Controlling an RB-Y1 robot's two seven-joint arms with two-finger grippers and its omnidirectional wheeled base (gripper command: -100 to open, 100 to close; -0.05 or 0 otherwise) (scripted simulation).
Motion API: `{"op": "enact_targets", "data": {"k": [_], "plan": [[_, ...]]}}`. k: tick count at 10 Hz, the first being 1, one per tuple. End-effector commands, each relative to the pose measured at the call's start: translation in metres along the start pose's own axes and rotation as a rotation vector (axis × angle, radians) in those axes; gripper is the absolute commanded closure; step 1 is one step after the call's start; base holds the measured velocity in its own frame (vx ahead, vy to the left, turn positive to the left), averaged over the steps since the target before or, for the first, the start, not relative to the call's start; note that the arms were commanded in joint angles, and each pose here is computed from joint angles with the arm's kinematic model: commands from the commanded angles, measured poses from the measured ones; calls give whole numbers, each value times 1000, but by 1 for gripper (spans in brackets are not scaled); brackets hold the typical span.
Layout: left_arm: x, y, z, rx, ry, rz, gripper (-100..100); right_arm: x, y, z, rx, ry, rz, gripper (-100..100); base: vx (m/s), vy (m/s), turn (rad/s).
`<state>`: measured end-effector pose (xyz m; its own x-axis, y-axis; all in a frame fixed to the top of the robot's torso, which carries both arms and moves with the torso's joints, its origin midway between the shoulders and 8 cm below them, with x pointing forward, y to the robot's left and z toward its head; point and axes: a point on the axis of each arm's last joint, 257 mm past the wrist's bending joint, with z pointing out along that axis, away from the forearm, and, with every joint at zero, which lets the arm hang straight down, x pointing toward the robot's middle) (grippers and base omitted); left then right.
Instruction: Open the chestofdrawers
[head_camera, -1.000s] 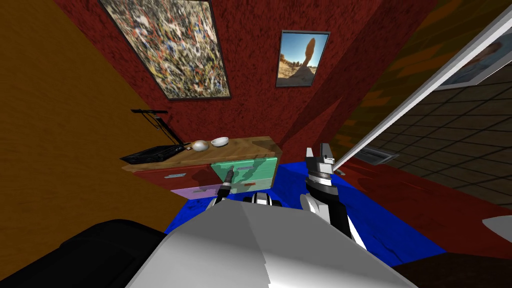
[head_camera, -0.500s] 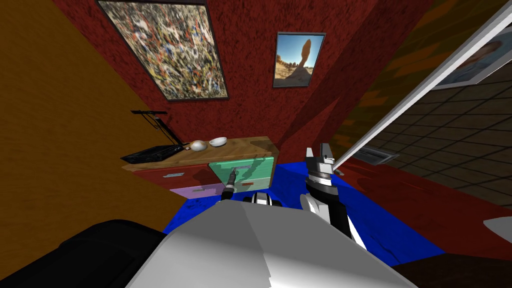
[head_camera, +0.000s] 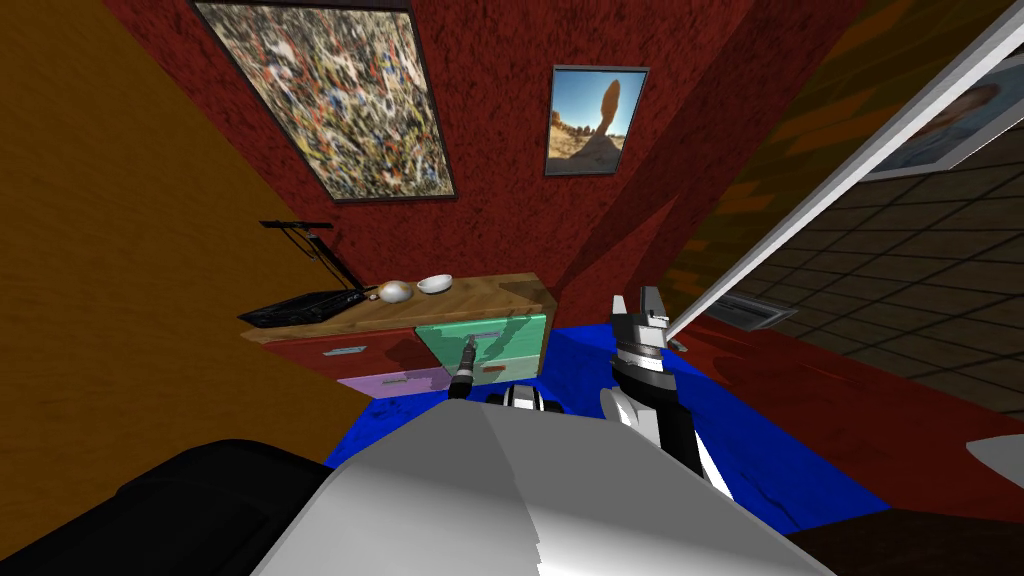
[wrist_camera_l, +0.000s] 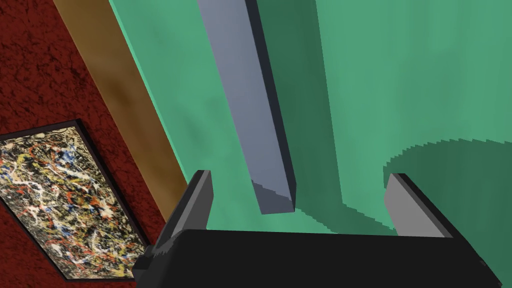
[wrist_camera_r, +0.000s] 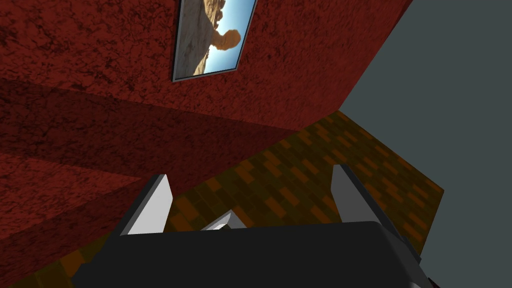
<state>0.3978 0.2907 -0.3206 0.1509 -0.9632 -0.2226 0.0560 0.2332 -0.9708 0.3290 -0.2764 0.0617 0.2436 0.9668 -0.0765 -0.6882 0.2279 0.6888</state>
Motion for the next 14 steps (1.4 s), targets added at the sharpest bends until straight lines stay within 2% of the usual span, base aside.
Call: {"op": "enact_targets", "data": {"k": [1,7,8,13,14], "plan": [[0,0,1,-2,0,0,100,0,0,0,0,0,0,0,5,1,2],[1,-6,-4,3,4,1,100,0,0,0,0,0,0,0,-152,-29,10],[-9,-4,-4,5,23,39,-100,0,0,0,0,0,0,0,-19,-6,-3],[-36,1,0,4,71,141,-100,0,0,0,0,0,0,0,21,6,-2],[-34,0,3,-5,64,127,-100,0,0,0,0,0,0,0,76,26,-16]]}}
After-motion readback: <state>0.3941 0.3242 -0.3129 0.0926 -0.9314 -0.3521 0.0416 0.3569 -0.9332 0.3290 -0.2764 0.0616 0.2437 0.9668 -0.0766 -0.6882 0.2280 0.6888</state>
